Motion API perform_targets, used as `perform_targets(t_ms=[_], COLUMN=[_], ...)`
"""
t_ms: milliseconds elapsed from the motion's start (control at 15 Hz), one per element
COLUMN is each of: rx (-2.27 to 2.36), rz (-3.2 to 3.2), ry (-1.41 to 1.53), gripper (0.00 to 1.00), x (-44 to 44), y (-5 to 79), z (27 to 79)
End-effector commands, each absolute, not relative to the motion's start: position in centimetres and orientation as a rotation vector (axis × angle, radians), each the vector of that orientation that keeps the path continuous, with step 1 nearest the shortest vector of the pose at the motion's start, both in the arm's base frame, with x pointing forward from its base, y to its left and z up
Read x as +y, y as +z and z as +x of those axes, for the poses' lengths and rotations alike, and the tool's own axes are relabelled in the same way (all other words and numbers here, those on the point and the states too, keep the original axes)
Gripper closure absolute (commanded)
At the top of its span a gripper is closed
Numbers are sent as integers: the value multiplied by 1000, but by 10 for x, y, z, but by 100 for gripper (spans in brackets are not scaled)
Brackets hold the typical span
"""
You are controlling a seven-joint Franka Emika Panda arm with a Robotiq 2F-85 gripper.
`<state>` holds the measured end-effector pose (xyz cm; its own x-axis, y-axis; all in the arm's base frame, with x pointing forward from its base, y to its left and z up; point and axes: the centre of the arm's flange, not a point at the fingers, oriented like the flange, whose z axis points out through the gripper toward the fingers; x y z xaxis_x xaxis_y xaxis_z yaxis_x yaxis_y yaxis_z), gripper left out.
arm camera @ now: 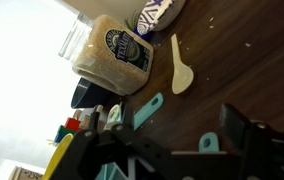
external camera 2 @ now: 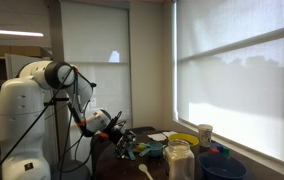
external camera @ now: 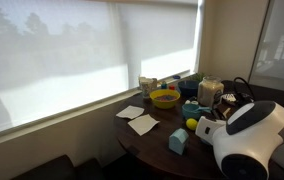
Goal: Pick up the upside down measuring spoon and put it the right way up on the table
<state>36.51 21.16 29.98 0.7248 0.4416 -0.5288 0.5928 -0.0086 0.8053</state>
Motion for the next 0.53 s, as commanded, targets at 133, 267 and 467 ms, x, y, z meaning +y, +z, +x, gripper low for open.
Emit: perform_targets(t_ms=[133, 267, 467], rx=[852, 856, 847], rz=[1638, 1633, 1641], ry=[-142, -143, -144], gripper=[11, 2, 0], x=[210, 210, 209], y=[300, 303, 320], z=[362, 361, 357])
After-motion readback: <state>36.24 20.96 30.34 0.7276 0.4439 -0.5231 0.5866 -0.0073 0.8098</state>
